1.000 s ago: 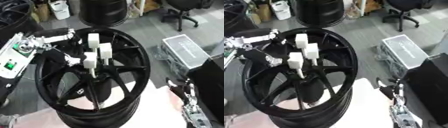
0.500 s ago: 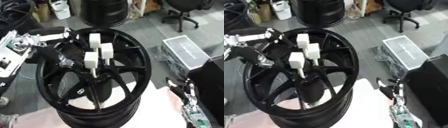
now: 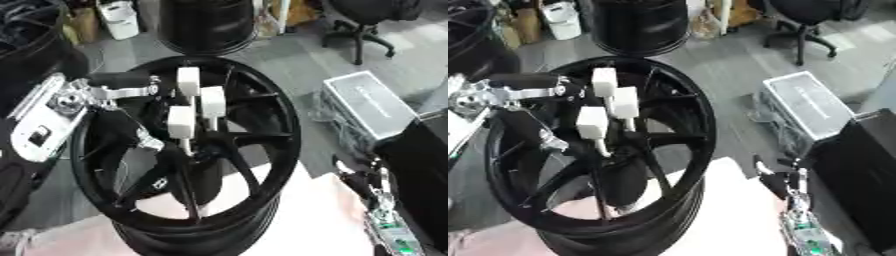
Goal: Pull the pin out of the wheel hub.
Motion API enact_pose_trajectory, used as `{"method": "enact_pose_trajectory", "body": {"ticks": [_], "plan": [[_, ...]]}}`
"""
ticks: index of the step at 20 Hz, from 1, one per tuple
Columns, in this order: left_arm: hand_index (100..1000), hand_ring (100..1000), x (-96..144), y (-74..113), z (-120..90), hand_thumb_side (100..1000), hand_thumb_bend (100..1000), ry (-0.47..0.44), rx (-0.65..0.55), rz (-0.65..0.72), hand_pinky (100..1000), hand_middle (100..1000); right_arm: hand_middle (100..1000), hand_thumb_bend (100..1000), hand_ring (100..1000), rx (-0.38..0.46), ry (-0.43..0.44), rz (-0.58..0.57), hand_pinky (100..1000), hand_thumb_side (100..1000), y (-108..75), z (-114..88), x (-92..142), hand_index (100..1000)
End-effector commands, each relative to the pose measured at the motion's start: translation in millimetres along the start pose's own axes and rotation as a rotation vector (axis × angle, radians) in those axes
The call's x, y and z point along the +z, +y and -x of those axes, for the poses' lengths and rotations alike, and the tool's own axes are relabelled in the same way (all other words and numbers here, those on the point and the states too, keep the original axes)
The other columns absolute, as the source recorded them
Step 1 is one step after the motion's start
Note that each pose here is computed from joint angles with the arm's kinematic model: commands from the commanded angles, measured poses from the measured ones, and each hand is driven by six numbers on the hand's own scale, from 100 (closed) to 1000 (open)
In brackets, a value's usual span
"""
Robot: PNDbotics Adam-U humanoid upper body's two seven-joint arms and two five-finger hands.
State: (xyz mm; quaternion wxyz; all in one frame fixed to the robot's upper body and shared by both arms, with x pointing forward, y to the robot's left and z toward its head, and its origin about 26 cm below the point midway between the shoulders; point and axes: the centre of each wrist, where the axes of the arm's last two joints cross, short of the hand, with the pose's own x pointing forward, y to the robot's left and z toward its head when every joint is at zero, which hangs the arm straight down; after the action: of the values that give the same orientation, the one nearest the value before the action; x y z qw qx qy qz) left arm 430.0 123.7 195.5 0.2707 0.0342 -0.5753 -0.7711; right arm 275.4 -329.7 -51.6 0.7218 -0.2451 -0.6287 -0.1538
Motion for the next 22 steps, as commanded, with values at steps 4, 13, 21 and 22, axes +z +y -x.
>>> {"method": "enact_pose_trajectory", "body": {"ticks": [4, 13, 21, 22], "plan": [[677, 333, -1.5, 2.7, 1.0, 495, 346, 0.004, -0.017, -0.024, 305, 560, 686, 442, 466, 0.0, -0.022, -0.004, 505, 185, -0.6, -5.9, -3.3, 858], [449, 208, 5.2, 10.9, 3.2, 383, 100, 0.028, 0.097, -0.245, 139, 337, 687, 441, 467, -0.002, -0.019, -0.004, 506, 185, -0.4, -5.0, -2.7, 859], [449, 211, 67.3, 64.5, -3.6, 408, 100, 0.022, 0.109, -0.392, 141, 336, 686, 440, 467, 0.003, -0.016, 0.01, 506, 185, -4.5, -3.3, -3.0, 859], [449, 212, 83.0, 72.5, -3.8, 410, 100, 0.026, 0.112, -0.427, 142, 335, 686, 440, 467, 0.005, -0.016, 0.014, 506, 185, -5.7, -3.1, -3.2, 859]]}}
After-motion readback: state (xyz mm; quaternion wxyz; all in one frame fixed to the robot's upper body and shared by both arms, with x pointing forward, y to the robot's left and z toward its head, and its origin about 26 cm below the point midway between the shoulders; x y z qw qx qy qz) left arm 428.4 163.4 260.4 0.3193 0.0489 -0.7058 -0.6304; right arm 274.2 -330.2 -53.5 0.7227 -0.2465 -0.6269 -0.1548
